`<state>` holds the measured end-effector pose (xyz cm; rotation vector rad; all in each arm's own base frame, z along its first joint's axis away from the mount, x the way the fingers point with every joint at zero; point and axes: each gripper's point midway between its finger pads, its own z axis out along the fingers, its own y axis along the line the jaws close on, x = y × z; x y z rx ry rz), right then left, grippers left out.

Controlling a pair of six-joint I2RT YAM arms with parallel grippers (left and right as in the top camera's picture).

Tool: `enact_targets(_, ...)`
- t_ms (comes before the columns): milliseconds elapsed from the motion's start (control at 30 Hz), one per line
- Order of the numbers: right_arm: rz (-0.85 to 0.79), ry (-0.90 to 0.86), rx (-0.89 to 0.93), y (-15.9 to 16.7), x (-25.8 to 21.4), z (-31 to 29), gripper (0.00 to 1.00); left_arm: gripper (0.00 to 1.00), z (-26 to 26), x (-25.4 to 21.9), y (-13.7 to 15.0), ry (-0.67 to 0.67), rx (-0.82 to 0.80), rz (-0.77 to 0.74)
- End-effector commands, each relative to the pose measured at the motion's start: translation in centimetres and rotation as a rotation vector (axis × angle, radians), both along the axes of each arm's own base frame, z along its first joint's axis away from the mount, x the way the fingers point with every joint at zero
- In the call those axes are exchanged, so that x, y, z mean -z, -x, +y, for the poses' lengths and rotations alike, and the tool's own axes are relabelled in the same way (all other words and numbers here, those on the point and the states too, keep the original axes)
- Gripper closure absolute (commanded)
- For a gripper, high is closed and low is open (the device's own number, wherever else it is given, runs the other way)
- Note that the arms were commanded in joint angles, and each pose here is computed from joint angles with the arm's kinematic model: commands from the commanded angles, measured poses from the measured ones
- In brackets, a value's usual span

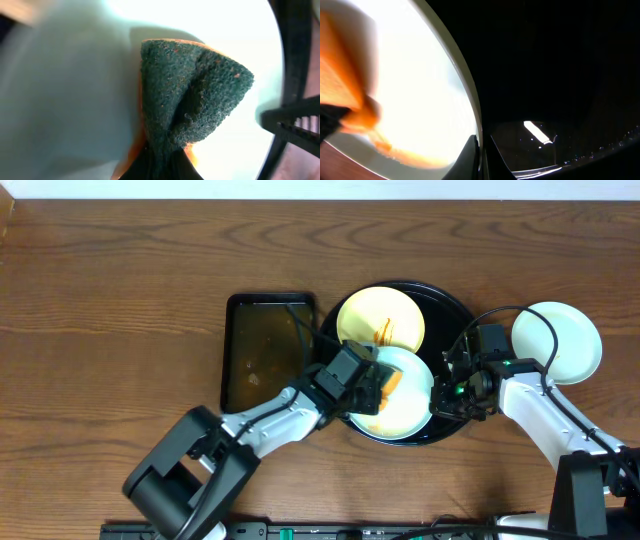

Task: Clean dirty plates on tray and stack at the side
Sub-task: 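Scrub the second pale blue plate with the sponge in the left gripper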

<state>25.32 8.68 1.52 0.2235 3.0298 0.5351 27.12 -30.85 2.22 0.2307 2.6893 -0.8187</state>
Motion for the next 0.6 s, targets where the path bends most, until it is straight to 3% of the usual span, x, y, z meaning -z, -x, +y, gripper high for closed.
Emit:
enact_targets(0,0.012,0.014,-0.014,0.5,0.1,0.2,0.99,0.92,3.5,-0.7,-1.9,-0.151,-0.044,-0.138)
enact_targets(167,0.012,0.014,-0.014,0.5,0.1,0.2,0.99,0.93,4.1,-3.0,-1.9,-0.150,-0.056,-0.175)
enact_targets(333,0.012,0.014,-0.014,0.5,0.1,0.2,0.99,0.93,3.3,-6.9,-1.8,-0.056,-0.045,-0.236)
enact_targets(567,0.008,0.043,-0.011,0.4,0.3,-0.3,0.99,0.92,4.3,-9.0,-2.0,-0.079,-0.043,-0.309)
